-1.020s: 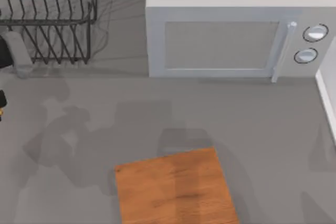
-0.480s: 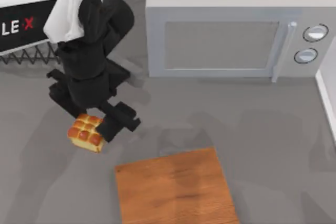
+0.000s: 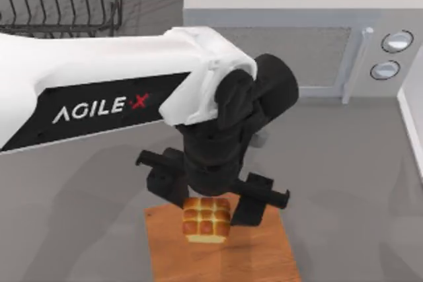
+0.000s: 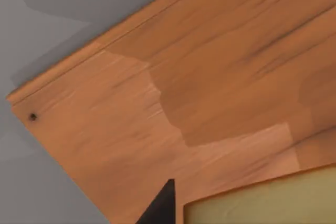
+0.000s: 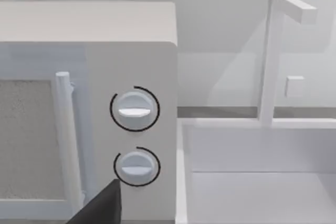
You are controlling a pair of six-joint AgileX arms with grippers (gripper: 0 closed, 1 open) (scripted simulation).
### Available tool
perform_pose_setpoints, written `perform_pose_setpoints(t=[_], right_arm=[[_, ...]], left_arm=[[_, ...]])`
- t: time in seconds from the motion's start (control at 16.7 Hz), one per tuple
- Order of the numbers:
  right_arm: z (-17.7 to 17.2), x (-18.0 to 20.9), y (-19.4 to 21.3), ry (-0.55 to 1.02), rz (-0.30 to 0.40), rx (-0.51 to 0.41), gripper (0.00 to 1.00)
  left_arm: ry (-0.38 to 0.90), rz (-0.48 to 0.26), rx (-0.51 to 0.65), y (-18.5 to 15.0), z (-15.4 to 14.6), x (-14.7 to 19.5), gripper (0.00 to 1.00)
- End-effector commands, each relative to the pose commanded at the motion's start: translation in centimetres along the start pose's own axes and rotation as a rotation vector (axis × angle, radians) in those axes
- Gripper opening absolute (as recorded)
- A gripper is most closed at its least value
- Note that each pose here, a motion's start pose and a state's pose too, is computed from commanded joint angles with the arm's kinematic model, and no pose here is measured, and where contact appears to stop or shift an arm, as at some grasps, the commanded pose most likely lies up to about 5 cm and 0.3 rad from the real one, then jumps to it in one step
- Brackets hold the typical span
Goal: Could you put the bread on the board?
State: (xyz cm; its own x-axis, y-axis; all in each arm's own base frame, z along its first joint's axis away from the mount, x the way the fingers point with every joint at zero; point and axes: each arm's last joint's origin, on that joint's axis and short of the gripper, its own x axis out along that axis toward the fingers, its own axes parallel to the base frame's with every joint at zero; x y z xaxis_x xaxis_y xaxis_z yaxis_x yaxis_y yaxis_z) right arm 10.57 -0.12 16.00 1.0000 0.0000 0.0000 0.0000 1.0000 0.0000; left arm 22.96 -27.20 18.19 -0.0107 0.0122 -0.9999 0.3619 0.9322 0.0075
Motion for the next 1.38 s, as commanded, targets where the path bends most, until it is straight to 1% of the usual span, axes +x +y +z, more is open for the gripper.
perform_pose_setpoints(t=[0.12, 0.24, 0.66, 1.02, 1.38], right_arm=[[0.0, 0.0, 0.0, 0.000, 0.000, 0.000, 1.00], [0.0, 0.0, 0.0, 0.000, 0.000, 0.000, 1.00], [0.0, 0.0, 0.0, 0.000, 0.000, 0.000, 1.00], [0.0, 0.0, 0.0, 0.000, 0.000, 0.000, 1.00], [0.0, 0.0, 0.0, 0.000, 0.000, 0.000, 1.00]], left_arm=[[-0.016, -0.004, -0.023, -1.6, -0.8, -0.1, 0.00], [-0.023, -0.005, -0.033, -2.3, -1.2, -0.2, 0.00], [-0.017, -0.002, -0.035, -2.1, -1.1, 0.0, 0.00], [-0.013, 0.000, -0.033, -2.2, -1.3, 1.5, 0.00], [-0.039, -0.021, -0.030, -2.4, -1.4, 2.7, 0.00]])
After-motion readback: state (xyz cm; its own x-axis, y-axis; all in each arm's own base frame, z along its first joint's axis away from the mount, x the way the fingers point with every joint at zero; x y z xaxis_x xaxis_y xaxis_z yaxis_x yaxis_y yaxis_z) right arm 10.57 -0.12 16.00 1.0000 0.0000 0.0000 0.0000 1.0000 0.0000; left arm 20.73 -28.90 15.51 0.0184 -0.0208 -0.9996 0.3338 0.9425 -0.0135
